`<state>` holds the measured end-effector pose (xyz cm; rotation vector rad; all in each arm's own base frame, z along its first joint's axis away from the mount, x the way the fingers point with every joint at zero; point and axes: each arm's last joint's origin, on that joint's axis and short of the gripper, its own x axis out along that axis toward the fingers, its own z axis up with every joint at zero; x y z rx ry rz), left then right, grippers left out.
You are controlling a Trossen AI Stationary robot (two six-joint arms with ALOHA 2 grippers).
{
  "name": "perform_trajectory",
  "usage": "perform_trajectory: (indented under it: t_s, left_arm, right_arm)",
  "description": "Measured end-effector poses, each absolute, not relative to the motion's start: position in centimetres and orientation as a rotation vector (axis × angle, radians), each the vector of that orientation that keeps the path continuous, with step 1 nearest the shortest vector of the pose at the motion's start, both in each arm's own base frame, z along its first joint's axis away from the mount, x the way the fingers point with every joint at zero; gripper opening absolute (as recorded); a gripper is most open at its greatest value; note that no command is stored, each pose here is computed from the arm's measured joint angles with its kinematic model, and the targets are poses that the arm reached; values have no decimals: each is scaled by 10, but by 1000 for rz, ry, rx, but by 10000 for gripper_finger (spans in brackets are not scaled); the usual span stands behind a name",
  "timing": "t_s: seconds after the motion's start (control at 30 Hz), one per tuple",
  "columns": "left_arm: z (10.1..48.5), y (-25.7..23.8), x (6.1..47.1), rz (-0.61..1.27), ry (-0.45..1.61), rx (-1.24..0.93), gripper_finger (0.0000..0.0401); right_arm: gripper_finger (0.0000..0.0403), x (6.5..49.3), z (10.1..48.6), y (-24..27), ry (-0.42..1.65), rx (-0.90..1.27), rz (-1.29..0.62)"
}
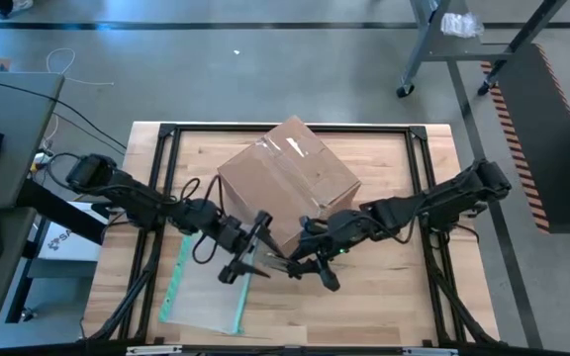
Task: Unpack boxes
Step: Open the cardboard box using the black cutter
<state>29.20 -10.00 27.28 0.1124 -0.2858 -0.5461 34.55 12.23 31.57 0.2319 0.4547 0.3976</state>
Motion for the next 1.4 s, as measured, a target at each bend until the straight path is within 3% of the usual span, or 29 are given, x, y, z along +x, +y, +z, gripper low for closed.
perform_trajectory:
  t_s: [0.23, 0.37, 0.5, 0.73, 0.87, 1.23, 1.4]
  left_arm:
    - [274, -102, 303, -528, -244, 89, 175]
    - [276, -102, 303, -507, -246, 101, 118]
    - [275, -101, 303, -478, -212, 76, 115]
    - [271, -100, 300, -235, -100, 46, 115]
    - [270, -101, 298, -105, -78, 57, 115]
    - [272, -101, 297, -56, -82, 44, 115]
    - [271, -101, 297, -53, -79, 45, 115]
  right_arm:
    - [92, 346, 316, 121, 451, 224, 395]
    - [92, 346, 316, 121, 447, 214, 376]
    - [99, 345, 312, 120, 473, 163, 306]
    - [287, 335, 299, 112, 634, 68, 150]
    - [336, 326, 295, 115, 659, -19, -82]
    - [317, 345, 286, 137, 468, -56, -236]
    - [253, 346, 283, 140, 472, -54, -235]
